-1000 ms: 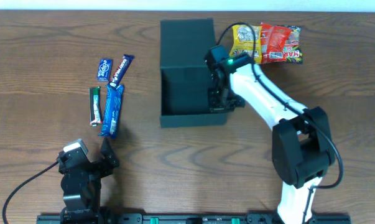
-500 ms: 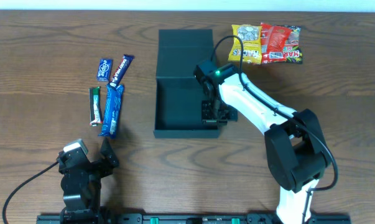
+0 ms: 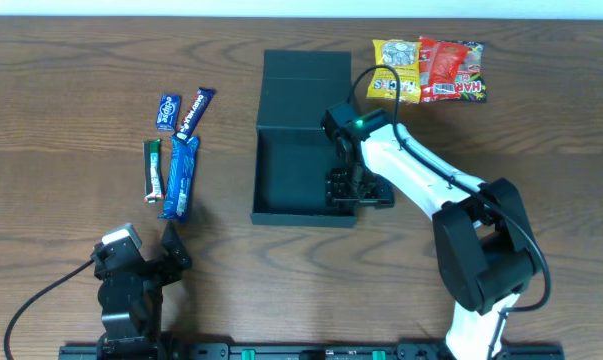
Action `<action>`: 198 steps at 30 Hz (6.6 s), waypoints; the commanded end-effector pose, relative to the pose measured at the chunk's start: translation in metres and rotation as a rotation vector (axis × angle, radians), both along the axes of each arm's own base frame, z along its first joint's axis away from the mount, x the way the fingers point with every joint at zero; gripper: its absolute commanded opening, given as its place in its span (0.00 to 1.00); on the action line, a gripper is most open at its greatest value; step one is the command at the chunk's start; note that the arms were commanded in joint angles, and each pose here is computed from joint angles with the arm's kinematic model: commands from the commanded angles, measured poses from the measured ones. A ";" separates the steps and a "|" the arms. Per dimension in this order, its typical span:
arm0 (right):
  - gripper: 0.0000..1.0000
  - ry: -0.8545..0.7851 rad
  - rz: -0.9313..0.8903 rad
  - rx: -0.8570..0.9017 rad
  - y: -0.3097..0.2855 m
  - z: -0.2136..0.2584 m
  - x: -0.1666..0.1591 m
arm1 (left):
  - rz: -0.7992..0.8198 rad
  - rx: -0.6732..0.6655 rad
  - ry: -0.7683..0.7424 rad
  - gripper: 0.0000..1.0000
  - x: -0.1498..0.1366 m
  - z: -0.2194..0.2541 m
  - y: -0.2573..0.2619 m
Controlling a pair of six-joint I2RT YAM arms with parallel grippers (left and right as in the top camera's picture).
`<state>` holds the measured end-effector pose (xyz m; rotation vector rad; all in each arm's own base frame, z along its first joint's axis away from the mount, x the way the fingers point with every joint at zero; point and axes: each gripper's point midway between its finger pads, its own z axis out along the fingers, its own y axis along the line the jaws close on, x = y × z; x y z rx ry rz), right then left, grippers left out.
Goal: Pack container
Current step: 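Withdraw the right gripper from the box and move toward the candy bags, then grasp the yellow Hacks candy bag with the right gripper, then carry the yellow bag over the box and lower it inside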
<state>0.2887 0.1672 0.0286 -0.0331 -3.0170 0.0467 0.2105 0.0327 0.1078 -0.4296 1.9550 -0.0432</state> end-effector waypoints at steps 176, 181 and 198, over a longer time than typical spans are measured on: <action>0.02 -0.375 0.160 0.429 0.085 0.176 0.027 | -0.119 -0.130 0.003 0.95 0.002 -0.007 -0.028; 0.02 -0.346 0.014 0.443 0.097 0.133 0.026 | -0.119 -0.130 0.003 0.95 0.002 -0.007 -0.028; 0.02 -0.379 -0.052 0.495 0.125 0.067 0.030 | -0.119 -0.130 0.003 0.95 0.002 -0.007 -0.028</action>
